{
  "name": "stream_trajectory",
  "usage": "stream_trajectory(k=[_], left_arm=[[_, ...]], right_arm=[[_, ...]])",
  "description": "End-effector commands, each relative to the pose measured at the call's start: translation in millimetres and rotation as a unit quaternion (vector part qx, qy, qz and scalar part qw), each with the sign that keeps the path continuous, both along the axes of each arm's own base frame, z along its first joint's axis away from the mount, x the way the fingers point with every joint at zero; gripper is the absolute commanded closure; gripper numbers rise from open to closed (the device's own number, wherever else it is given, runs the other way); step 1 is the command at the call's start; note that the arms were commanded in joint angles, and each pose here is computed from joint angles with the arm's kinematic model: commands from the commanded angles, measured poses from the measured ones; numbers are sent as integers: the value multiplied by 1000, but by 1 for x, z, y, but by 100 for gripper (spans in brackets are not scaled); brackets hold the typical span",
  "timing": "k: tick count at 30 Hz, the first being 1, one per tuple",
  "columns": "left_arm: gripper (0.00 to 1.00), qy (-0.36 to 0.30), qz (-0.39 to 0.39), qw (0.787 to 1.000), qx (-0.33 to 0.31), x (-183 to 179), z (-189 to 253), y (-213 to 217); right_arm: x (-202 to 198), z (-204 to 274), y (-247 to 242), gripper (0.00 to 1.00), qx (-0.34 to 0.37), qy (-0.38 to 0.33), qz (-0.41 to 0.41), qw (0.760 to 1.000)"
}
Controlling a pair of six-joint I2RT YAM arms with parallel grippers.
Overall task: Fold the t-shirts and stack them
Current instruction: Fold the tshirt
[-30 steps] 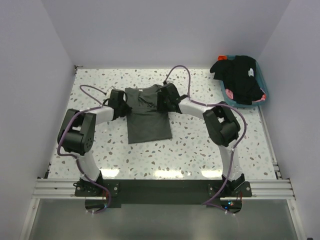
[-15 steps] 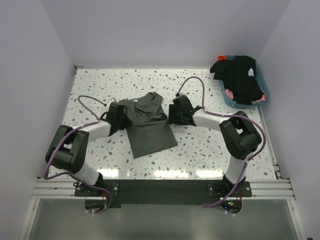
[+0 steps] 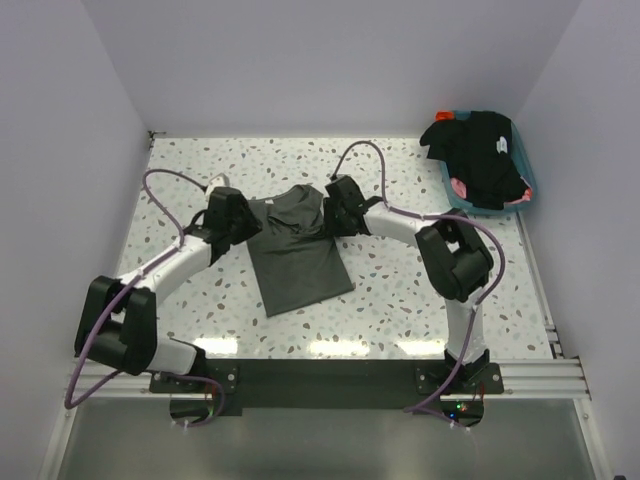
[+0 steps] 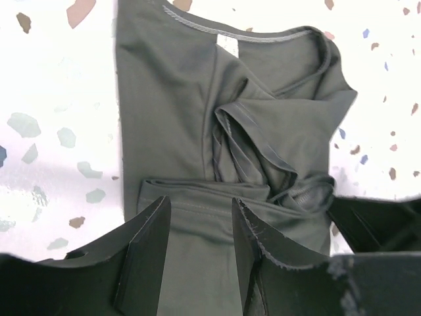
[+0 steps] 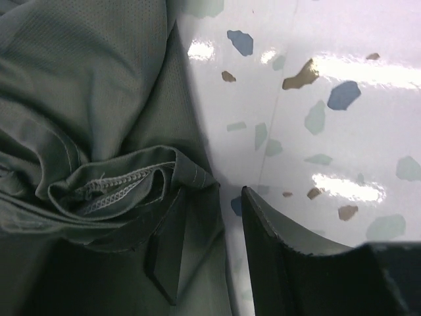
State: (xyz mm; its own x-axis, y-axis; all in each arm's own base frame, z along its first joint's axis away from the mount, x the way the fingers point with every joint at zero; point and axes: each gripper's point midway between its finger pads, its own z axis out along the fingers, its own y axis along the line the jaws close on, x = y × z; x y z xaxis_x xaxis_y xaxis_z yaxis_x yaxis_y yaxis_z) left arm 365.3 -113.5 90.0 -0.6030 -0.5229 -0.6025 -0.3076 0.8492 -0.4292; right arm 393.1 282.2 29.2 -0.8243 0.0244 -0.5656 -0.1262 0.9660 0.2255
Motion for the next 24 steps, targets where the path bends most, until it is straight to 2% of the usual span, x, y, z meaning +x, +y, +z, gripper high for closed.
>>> stream_trajectory(k=[1,4,12,19,22,24], left_arm=[[53,1,-20,1000,8,-21,4,-4],[55,8,-25,1000,3,-47,-4,-10],[54,63,-42,997,16,-110,-53,-26],[50,60,-39,997,42,-113,-54,-25],[48,50,-33,997,49,-105,-45,-24],[47,48,-35,997,51,-102,-42,-26]], right_arm=[[7,-3,10,57,-6,6,13,1000],[16,-7,12,54,-15,9,6,1000],[25,-14,8,39,-43,18,-19,999],[-6,-45,-25,26,-102,42,-34,993],[-14,-48,-34,20,-114,41,-38,992],[-12,-34,-31,15,-92,19,-39,995]])
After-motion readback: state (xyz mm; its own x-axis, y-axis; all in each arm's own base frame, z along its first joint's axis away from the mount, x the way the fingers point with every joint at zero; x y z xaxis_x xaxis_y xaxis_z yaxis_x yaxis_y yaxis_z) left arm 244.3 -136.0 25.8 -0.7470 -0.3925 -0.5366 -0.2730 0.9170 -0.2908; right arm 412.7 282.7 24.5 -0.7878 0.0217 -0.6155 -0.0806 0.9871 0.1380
